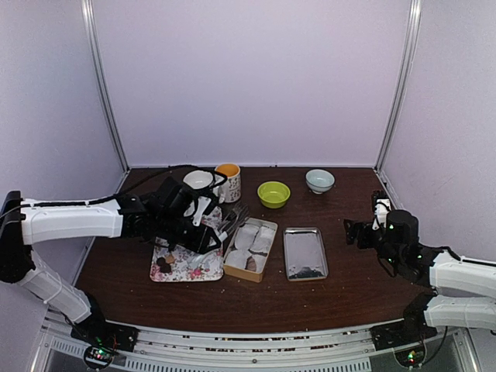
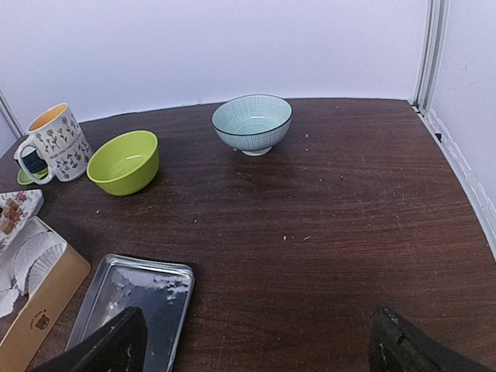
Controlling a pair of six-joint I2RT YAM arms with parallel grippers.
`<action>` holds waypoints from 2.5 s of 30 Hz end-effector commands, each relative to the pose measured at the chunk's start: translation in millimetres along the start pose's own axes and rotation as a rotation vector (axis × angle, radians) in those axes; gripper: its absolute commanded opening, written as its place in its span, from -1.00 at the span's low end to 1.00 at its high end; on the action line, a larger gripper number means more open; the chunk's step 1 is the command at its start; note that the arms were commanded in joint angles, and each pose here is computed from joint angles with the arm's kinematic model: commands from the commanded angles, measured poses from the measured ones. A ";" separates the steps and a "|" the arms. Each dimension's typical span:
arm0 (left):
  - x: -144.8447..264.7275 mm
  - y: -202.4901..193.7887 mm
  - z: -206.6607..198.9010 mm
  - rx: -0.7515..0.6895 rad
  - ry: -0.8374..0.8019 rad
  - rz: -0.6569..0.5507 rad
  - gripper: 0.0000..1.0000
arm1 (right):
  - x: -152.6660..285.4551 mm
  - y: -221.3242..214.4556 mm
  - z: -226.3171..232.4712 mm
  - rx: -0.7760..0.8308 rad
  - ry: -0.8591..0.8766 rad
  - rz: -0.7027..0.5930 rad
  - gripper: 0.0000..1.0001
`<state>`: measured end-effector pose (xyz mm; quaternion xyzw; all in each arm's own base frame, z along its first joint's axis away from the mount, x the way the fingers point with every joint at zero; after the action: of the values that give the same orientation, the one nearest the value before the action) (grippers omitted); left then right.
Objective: Pack the chocolate
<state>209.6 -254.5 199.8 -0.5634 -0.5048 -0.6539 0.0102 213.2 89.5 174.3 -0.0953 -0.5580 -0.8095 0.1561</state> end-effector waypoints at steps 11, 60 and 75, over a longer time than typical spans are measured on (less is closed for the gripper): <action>-32.4 23.7 -2.6 -0.075 0.080 -0.027 -0.48 | -1.1 4.6 2.1 -0.003 0.009 -0.015 0.99; 17.4 5.8 6.2 -0.040 0.193 -0.052 -0.24 | -0.1 18.6 19.9 -0.034 0.106 0.021 1.00; 34.9 -18.9 19.1 0.004 0.274 -0.001 -0.24 | 12.9 43.4 35.5 0.041 0.116 -0.009 1.00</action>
<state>198.2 -220.4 209.8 -0.4826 -0.4876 -0.7244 0.0675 216.0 108.4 214.0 -0.0547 -0.5533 -0.8046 0.2083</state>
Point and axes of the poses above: each gripper's point midway between its finger pads, its own x axis back along the fingers, its own z axis along the line the jaws close on, y = z × x, the point moved 9 cm from there along x, back along the fingers, and after that the axes turned 14 degrees about -x, right-handed, at the moved point
